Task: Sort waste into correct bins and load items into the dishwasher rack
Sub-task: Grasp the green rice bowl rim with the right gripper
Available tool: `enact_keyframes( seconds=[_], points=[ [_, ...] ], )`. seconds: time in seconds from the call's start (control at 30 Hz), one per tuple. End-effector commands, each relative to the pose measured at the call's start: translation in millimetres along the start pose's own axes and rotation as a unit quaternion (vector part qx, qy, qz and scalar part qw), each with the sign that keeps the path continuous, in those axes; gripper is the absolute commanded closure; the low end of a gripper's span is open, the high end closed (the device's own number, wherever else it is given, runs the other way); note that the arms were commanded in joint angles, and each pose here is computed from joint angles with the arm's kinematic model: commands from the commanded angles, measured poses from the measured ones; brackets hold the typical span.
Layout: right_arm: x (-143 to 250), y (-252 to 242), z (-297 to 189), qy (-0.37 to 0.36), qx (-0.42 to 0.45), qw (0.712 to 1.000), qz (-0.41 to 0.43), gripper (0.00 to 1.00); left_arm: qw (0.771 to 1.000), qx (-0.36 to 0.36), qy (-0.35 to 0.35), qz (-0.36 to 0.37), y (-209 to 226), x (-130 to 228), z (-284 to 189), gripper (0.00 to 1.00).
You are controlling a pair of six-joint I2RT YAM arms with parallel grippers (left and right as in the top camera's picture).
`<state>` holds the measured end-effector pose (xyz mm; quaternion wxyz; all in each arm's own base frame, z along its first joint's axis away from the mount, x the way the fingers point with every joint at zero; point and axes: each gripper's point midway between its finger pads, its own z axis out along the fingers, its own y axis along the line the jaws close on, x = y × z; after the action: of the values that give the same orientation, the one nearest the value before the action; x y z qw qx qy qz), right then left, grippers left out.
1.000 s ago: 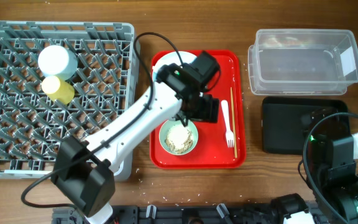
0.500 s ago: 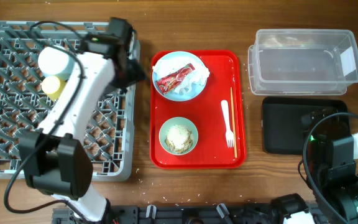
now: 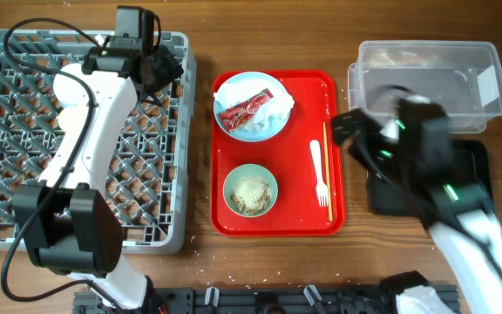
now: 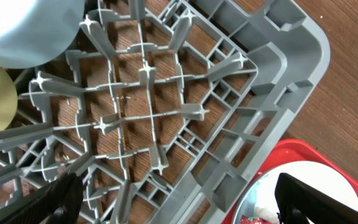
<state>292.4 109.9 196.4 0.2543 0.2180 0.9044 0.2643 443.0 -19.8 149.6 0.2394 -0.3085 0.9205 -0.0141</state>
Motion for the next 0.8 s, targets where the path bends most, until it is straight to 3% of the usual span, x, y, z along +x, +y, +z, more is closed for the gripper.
enact_keyframes(
  seconds=[0.0, 0.1, 0.23, 0.37, 0.4, 0.43, 0.6, 0.67, 0.77],
  points=[
    [59.8, -20.2, 68.0, 0.201, 0.000, 0.974, -0.104, 0.00, 1.000, -0.007, -0.008, -0.006, 2.4, -4.0, -0.4, 0.00],
    [72.1, -30.9, 90.5, 0.246, 0.066, 0.960, -0.119, 0.00, 1.000, -0.007, -0.008, -0.006, 2.4, -4.0, -0.4, 0.00],
    [89.2, 13.1, 102.4, 0.220, 0.024, 0.954, -0.200, 0.01, 1.000, -0.007, -0.008, -0.006, 2.4, -4.0, -0.4, 0.00],
    [115.9, 19.1, 108.1, 0.217, 0.049, 0.940, -0.259, 0.00, 1.000, -0.007, -0.008, -0.006, 2.2, -3.9, -0.4, 0.00],
    [120.6, 21.2, 108.0, 0.221, 0.048, 0.941, -0.251, 0.04, 1.000, -0.007, -0.008, -0.006, 2.4, -4.0, -0.4, 0.00],
    [126.2, 25.0, 107.7, 0.223, 0.048, 0.945, -0.236, 0.34, 1.000, -0.007, -0.008, -0.006, 2.4, -4.0, -0.4, 0.00],
    [133.4, 16.7, 108.0, 0.223, 0.072, 0.947, -0.221, 0.43, 1.000, -0.007, -0.008, -0.006, 2.4, -4.0, -0.4, 0.00],
    [137.7, 1.4, 110.2, 0.225, 0.094, 0.947, -0.207, 0.39, 1.000, -0.007, -0.008, -0.006, 2.4, -4.0, -0.4, 0.00],
    [141.5, -6.1, 111.9, 0.229, 0.100, 0.946, -0.205, 0.55, 1.000, -0.007, -0.008, -0.006, 2.2, -3.9, -0.4, 0.00]
  ],
)
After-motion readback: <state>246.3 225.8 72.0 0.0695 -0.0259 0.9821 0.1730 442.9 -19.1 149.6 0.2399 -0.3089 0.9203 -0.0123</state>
